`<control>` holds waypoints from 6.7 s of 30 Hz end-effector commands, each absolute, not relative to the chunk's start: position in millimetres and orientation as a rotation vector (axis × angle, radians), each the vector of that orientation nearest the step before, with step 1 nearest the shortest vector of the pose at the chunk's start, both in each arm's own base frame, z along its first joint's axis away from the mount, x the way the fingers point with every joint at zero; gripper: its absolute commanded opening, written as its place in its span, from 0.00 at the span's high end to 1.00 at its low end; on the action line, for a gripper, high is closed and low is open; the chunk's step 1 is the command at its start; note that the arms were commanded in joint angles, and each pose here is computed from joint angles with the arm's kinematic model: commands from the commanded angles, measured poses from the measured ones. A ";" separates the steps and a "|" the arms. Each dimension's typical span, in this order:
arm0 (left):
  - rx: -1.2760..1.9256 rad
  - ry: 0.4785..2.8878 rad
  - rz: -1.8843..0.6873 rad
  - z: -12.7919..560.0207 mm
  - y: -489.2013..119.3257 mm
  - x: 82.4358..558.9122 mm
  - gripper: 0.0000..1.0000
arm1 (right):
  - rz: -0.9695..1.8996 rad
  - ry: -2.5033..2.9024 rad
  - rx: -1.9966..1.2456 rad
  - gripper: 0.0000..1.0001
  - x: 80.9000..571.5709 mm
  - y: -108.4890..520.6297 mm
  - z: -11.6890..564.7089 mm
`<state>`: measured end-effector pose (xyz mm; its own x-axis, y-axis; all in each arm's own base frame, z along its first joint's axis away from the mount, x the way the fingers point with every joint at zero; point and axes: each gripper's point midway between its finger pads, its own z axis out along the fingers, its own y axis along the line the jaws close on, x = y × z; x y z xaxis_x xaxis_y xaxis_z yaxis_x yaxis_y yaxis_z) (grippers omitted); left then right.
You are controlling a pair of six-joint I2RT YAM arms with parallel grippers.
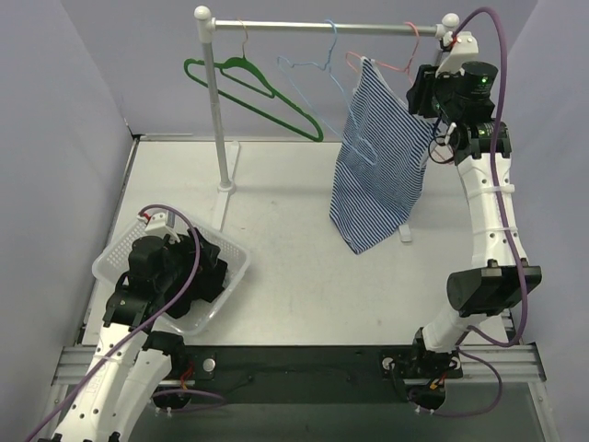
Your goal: Remove the tank top from the hanger
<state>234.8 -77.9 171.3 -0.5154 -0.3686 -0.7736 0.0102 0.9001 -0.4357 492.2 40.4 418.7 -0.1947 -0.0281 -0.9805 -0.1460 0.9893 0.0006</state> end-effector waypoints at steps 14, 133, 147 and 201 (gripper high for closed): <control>-0.212 2.008 -0.504 183.9 -82.2 242.8 0.03 | 0.140 1.629 -0.161 1.00 482.0 43.8 456.6; 0.422 1.456 -1.202 328.9 -251.9 190.6 0.27 | 1.406 1.662 -0.622 1.00 114.8 230.8 358.8; 0.261 1.485 -1.262 331.0 -234.9 181.8 0.23 | 1.365 1.685 -0.602 1.00 122.6 232.4 353.3; 0.042 1.753 -0.852 283.0 -198.2 237.8 1.00 | 1.234 1.569 -0.629 1.00 85.6 194.8 377.2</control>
<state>218.9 -215.9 277.9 -0.4146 -0.3783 -0.8277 0.5151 0.6522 -0.5561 107.5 201.5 341.1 -0.4577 0.1465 -0.8770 -0.7749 0.4178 0.4742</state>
